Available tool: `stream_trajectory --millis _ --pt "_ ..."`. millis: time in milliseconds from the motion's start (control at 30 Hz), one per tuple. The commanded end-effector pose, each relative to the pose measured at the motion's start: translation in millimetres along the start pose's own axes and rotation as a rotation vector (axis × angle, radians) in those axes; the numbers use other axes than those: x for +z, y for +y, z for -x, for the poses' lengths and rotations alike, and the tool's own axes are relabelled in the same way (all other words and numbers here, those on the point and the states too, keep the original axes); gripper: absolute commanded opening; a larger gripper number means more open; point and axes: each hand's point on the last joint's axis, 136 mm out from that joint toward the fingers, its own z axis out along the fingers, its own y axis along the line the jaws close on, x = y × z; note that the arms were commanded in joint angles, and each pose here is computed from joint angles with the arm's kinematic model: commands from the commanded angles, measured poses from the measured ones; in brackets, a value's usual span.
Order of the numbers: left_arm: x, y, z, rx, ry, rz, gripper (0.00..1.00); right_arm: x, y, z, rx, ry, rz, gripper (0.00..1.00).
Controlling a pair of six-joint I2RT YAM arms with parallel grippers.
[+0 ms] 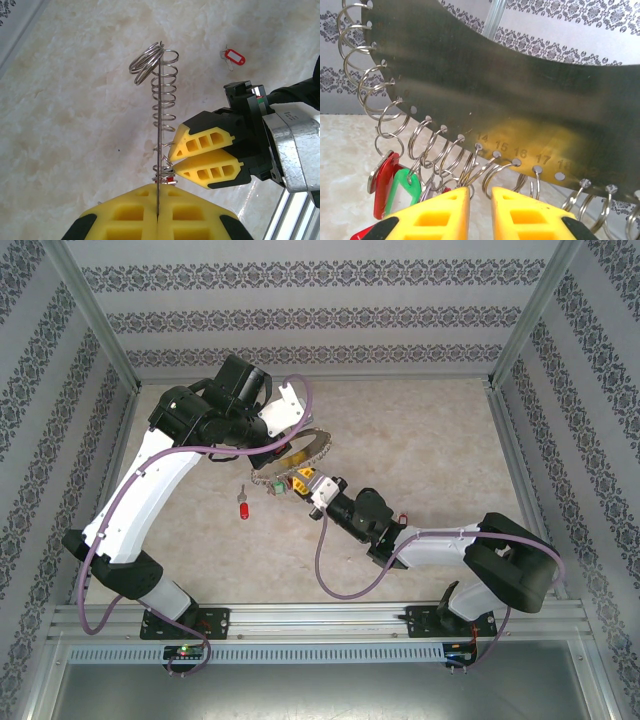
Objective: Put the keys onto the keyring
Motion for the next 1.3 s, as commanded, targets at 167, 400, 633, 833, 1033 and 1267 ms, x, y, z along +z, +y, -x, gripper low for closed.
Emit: stream_trajectory --millis 167,400,633,833,1033,1267 --pt "-11 -4 4 -0.008 -0.020 0.007 0.00 5 -12 17 -0.003 -0.053 -0.077 0.21" --pt "-12 -5 5 -0.005 -0.024 0.007 0.00 8 -13 14 -0.023 -0.042 -0.083 0.23" --pt "-13 -6 5 -0.007 -0.023 0.005 0.00 10 -16 15 -0.028 -0.046 -0.105 0.22" --pt "-13 -5 5 -0.009 -0.026 0.007 0.00 11 -16 15 -0.035 -0.044 -0.109 0.21" --pt "-13 -6 6 -0.009 -0.029 0.006 0.00 10 -17 14 -0.032 -0.046 -0.114 0.18" --pt "-12 -6 5 -0.014 -0.025 0.006 0.00 11 -19 9 -0.030 -0.025 -0.133 0.10"
